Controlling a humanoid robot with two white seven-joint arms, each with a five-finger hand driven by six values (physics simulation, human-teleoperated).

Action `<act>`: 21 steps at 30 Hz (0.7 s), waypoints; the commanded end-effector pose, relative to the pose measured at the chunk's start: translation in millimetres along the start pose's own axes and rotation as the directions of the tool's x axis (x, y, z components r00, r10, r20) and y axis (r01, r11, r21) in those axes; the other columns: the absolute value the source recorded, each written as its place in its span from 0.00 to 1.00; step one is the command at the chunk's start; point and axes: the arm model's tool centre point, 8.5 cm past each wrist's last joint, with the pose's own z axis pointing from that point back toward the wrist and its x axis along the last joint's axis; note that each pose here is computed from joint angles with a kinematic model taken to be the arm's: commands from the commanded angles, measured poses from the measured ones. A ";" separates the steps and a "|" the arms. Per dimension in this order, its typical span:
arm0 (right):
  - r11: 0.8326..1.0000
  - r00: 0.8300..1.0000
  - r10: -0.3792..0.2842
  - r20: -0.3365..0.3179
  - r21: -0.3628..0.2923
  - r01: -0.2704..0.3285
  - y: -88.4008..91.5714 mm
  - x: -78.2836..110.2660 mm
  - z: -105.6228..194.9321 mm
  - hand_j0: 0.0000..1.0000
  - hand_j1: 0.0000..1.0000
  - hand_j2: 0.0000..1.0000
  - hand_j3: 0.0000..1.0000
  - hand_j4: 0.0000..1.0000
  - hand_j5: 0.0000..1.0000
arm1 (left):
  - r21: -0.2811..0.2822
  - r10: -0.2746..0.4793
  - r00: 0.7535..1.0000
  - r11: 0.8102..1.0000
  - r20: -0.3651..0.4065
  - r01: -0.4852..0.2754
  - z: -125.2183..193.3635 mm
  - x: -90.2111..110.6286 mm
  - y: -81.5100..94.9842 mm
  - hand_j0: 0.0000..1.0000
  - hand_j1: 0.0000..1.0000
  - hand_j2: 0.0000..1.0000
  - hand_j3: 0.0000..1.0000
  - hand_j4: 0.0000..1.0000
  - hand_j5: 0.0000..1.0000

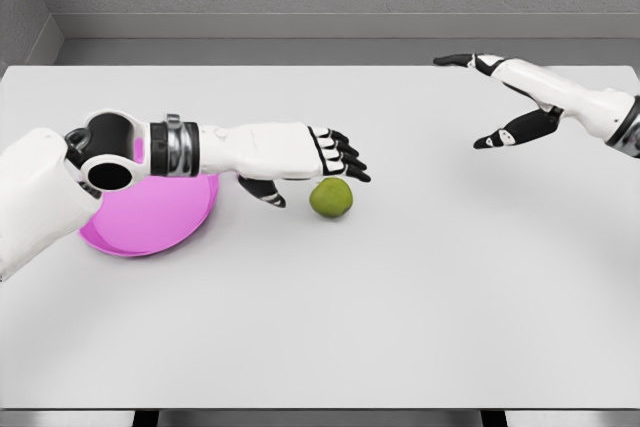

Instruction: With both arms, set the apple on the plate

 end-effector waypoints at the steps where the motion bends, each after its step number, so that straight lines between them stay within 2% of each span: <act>1: 1.000 1.000 0.015 -0.018 0.011 -0.015 -1.9 -1.6 4.5 1.00 1.00 1.00 1.00 1.00 1.00 | -0.045 -0.003 1.000 0.999 -0.023 0.002 -17.3 -6.9 -11.2 1.00 1.00 1.00 1.00 1.00 1.00; 4: 1.000 0.999 0.025 -0.037 0.015 -0.025 -6.3 -3.5 12.8 1.00 1.00 1.00 1.00 1.00 1.00 | -0.033 -0.022 1.000 0.999 -0.008 0.022 -29.2 -4.0 -1.6 1.00 1.00 1.00 1.00 1.00 1.00; 12: 1.000 0.999 0.022 -0.041 0.019 -0.021 -3.7 -4.8 13.4 1.00 1.00 1.00 1.00 1.00 1.00 | -0.103 -0.009 0.999 0.995 -0.043 0.005 -36.7 -16.6 -20.8 1.00 1.00 1.00 1.00 1.00 1.00; 16: 1.000 0.999 0.024 -0.039 0.019 -0.023 -4.4 -4.1 13.0 1.00 1.00 1.00 1.00 1.00 1.00 | -0.108 0.010 0.999 0.994 -0.050 -0.016 -41.0 -19.8 -26.0 1.00 1.00 1.00 1.00 1.00 1.00; 21: 1.000 0.999 0.023 -0.040 0.019 -0.022 -4.4 -4.5 13.2 1.00 1.00 1.00 1.00 1.00 1.00 | -0.122 0.002 0.999 0.993 -0.039 -0.006 -47.8 -16.2 -28.1 0.98 0.98 0.98 0.98 0.98 0.98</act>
